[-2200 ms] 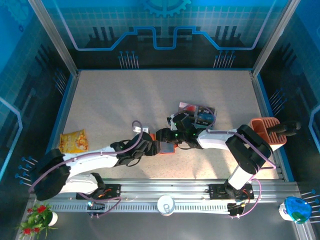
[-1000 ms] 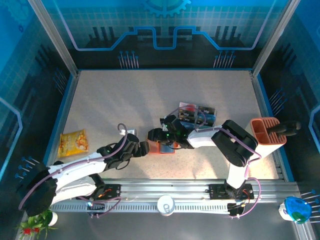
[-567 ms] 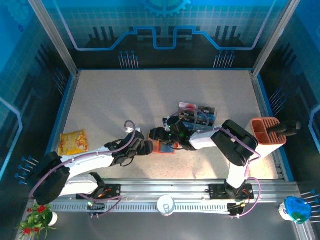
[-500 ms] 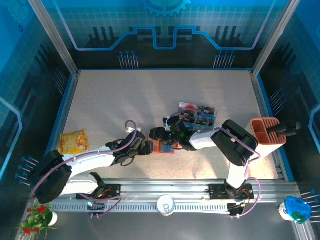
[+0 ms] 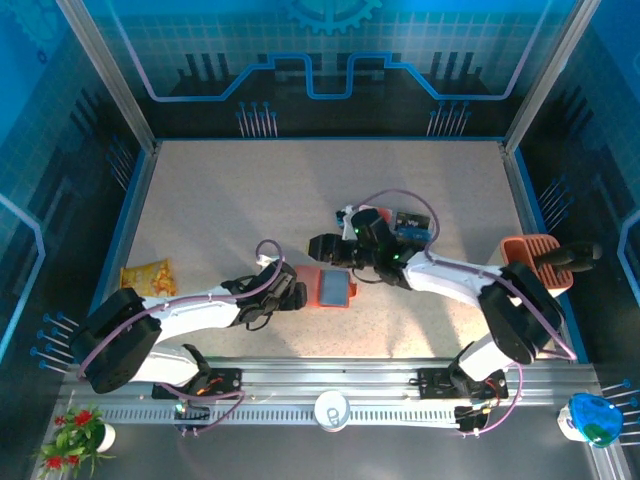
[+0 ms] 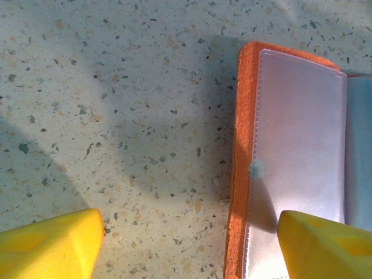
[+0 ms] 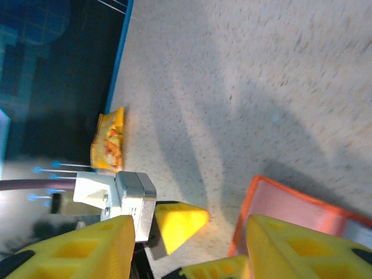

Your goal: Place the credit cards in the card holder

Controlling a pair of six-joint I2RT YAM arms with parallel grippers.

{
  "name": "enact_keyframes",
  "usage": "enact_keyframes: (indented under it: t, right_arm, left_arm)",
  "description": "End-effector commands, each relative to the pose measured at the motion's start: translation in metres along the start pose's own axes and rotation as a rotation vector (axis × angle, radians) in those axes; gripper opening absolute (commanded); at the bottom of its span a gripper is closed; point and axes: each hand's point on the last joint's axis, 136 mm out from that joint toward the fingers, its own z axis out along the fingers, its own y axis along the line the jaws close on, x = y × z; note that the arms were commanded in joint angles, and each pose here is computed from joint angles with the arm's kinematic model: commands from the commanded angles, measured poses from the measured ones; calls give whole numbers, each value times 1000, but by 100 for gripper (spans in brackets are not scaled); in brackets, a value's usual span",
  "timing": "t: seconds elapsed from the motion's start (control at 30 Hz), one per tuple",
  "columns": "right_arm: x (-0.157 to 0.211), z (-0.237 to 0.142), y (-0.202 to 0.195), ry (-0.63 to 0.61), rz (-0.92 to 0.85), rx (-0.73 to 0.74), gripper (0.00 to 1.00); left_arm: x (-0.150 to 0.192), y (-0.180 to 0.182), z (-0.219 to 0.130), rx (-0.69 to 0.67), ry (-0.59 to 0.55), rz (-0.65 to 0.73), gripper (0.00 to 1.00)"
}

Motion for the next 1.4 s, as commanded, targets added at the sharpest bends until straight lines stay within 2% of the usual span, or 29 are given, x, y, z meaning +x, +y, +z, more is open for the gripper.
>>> enact_keyframes:
  t: [0.0,0.17,0.37,0.6,0.9,1.37]
  right_arm:
    - [-5,-30,-26,61,-191,207,55]
    - [-16,-59,-56,164,-441,429,55]
    - [-24,-69,-85,266,-587,587,55]
    - [-22,-58,-112,360,-661,686,49]
    - [-34,-55,-134,402,-740,808,43]
    - [-30,-45,-156,448,-771,862,37]
  left_arm:
    - [-1,7,1,-46,1,15,80]
    - [-2,8,1,-48,-6,6,80]
    - [-2,10,2,-62,-2,14,80]
    - [1,13,5,-80,11,25,80]
    - [3,11,8,-75,24,27,80]
    - [9,11,11,-62,35,18,80]
